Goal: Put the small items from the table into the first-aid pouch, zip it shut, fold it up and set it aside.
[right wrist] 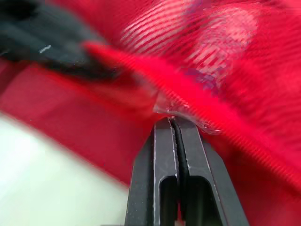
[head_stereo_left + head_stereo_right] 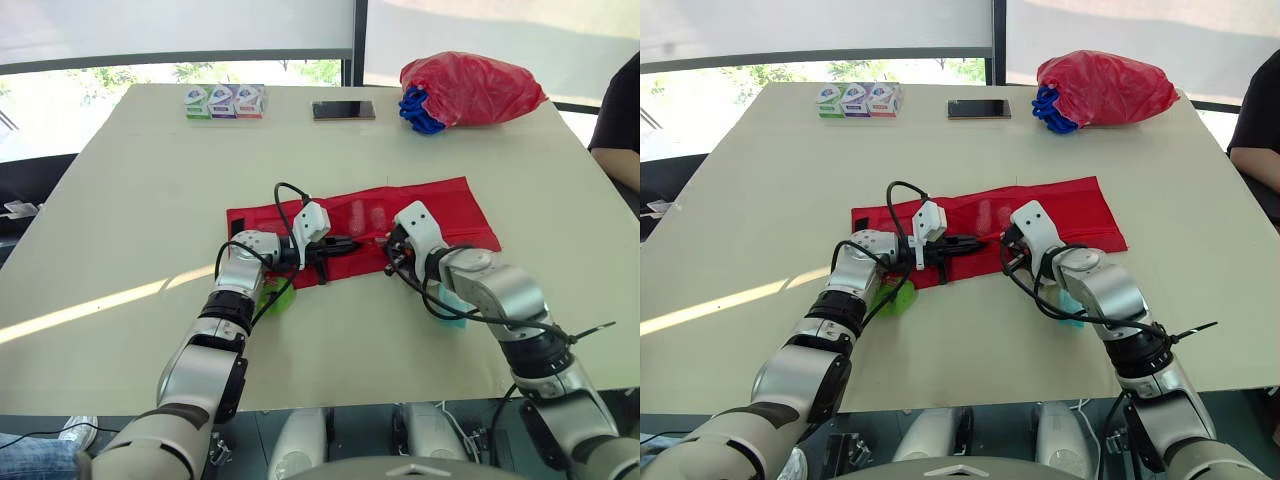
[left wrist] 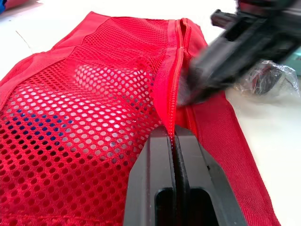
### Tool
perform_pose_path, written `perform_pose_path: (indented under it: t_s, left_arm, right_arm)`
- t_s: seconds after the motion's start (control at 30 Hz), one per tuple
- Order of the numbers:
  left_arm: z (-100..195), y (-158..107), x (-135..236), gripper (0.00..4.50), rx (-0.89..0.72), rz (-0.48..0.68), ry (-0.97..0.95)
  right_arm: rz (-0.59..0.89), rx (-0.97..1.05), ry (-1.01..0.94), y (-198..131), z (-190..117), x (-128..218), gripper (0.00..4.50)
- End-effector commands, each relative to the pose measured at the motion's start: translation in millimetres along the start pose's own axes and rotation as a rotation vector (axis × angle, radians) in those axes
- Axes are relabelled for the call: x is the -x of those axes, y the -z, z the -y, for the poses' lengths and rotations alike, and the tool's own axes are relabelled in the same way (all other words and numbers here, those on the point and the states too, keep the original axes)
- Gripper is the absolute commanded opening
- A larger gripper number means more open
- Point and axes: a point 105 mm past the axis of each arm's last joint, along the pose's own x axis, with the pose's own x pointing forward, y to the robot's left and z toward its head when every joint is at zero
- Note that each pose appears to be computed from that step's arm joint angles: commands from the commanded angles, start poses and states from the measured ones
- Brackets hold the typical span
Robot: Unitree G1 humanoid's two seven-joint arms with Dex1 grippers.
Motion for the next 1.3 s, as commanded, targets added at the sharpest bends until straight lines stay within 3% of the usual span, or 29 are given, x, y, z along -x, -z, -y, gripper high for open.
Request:
perform_pose_path:
  t_s: [0.03,0.3,0.43,0.53,0.73,0.93,1.03,1.2,1.3]
  left_arm:
    - [1.0,-6.3,0.2,0.0,-0.039,0.004,0.018]
    - [2.9,-7.2,-1.4,0.0,-0.046,0.007,0.027]
    - [2.4,-7.3,-0.9,0.0,-0.047,0.007,0.023]
    - [0.9,-7.3,0.2,0.0,-0.046,0.006,0.014]
    - [0.5,-6.2,-0.1,0.0,-0.039,0.009,0.006]
    - [1.2,-4.1,0.1,0.0,-0.032,0.005,0.01]
    - [1.6,-3.3,0.2,0.0,-0.03,0.002,0.015]
    - [0.9,-3.2,0.1,0.0,-0.03,-0.001,0.017]
    - [0.0,-3.5,0.2,0.0,-0.031,-0.003,0.019]
  right_arm:
    - [0.115,0.042,0.055,-25.0,10.2,-4.1,0.05]
    - [0.169,0.03,0.04,-30.6,1.7,-20.4,0.05]
    - [0.175,0.032,0.015,-26.4,-3.0,-8.5,0.05]
    - [0.203,0.062,-0.029,-26.0,-8.3,13.2,0.05]
    - [0.347,0.133,-0.083,-34.3,-8.3,102.3,0.05]
    - [0.366,0.093,-0.033,-2.3,10.2,167.5,0.05]
    - [0.312,0.077,-0.04,19.1,17.3,198.3,0.88]
    - [0.276,0.111,-0.038,32.0,25.0,240.6,2.93]
    - [0.261,0.126,-0.043,34.8,26.5,259.9,4.46]
